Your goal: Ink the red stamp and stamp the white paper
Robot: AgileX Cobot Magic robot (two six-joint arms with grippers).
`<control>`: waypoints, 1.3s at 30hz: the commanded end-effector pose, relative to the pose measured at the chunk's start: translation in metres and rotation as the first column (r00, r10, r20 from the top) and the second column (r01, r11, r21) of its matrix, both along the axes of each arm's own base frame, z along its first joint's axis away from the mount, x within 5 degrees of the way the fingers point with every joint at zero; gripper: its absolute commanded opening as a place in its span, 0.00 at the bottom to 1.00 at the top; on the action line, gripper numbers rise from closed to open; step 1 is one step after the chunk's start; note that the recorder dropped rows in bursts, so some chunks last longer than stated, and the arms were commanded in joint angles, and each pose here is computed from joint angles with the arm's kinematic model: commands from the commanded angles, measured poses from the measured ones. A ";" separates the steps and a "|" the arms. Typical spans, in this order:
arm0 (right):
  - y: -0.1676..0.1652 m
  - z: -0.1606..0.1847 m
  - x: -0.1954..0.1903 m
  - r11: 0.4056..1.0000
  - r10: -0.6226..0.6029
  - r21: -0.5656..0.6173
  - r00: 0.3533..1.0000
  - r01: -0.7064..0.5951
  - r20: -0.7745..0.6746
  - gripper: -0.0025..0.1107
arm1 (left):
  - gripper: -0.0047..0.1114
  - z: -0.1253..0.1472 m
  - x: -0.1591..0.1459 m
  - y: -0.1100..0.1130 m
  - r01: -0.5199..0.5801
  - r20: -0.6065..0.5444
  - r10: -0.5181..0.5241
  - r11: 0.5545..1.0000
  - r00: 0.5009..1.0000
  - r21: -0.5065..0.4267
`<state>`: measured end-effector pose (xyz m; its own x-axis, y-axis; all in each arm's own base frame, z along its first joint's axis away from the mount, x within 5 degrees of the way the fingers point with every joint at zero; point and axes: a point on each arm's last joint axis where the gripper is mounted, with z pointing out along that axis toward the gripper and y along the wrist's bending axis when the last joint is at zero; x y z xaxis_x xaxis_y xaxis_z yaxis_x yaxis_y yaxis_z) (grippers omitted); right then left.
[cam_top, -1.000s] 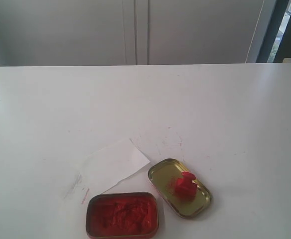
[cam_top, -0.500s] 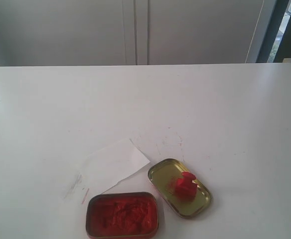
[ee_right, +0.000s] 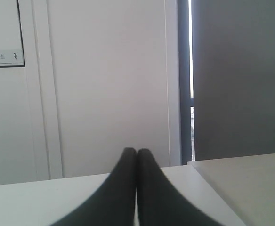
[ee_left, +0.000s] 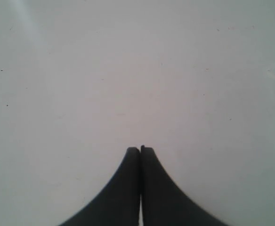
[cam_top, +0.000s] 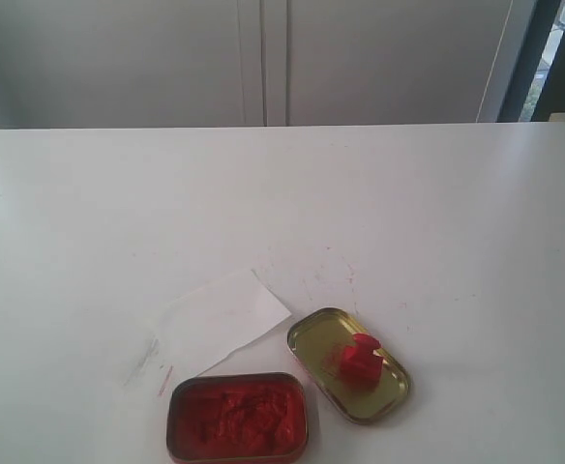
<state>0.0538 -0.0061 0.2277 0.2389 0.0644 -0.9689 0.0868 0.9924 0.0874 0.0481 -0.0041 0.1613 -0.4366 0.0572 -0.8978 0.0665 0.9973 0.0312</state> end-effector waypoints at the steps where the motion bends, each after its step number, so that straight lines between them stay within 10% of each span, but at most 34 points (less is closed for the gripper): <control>1: 0.000 0.000 -0.001 1.000 0.000 -0.003 1.000 0.000 0.016 0.02 | 0.04 -0.004 0.000 0.000 0.000 -0.014 0.000 1.000 1.000 -0.004; 39: 0.002 0.065 -0.005 1.000 0.009 -0.011 0.998 -0.010 -0.058 0.02 | 0.04 -0.004 0.000 0.000 0.000 -0.014 0.000 1.000 1.000 -0.004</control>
